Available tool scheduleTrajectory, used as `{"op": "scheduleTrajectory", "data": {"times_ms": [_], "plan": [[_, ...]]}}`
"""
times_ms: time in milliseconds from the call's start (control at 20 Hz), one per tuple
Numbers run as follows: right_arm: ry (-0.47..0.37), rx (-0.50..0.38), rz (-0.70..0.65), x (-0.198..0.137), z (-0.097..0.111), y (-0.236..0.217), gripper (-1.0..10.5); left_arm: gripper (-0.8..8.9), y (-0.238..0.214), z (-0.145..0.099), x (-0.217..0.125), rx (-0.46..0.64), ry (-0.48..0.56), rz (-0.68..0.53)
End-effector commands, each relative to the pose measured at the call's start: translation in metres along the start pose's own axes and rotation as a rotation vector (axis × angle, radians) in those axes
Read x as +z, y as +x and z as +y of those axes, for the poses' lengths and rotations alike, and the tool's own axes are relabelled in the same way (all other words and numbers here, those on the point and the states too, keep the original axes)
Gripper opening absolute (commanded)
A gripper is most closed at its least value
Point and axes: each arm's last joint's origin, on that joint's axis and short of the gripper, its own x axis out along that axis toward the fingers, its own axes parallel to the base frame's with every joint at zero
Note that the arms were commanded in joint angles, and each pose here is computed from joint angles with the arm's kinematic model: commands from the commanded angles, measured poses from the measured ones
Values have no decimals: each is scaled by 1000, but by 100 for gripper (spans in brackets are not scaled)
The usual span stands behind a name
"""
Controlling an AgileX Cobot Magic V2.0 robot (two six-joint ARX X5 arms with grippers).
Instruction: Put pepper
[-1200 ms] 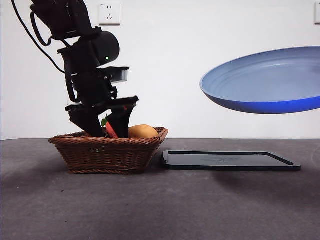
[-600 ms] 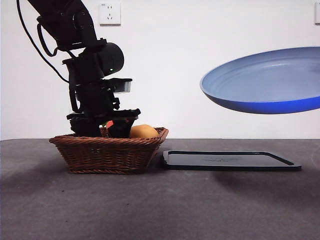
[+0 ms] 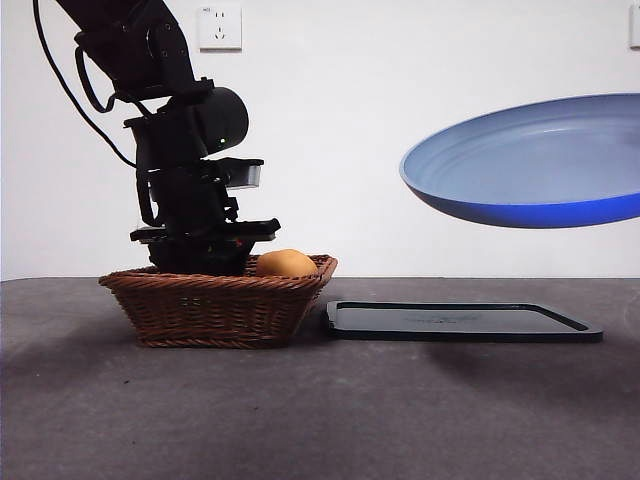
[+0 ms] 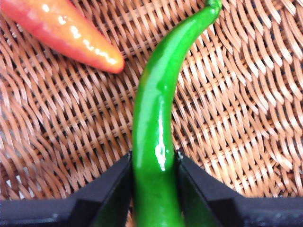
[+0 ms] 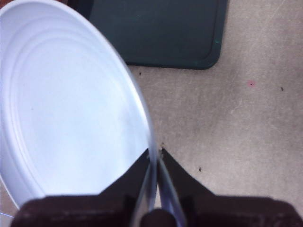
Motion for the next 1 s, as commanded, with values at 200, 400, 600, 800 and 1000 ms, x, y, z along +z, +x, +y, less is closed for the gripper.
{"op": "scheduleTrajectory", "data": {"times_ms": [200, 400, 600, 800, 1000], "plan": [[-3, 4, -20, 5, 1, -2, 3, 123, -16, -3, 9, -7, -7, -55], [16, 5, -22, 6, 0, -1, 3, 123, -52, -6, 13, -90, 2, -138], [77, 7, 9, 13, -4, 15, 3, 123, -89, -17, 10, -269, 11, -172], [172, 105, 108, 26, -12, 58, 3, 123, -120, -43, 4, -453, 78, -186], [217, 156, 187, 31, -4, 96, 3, 123, -123, -84, 0, -495, 173, -167]]}}
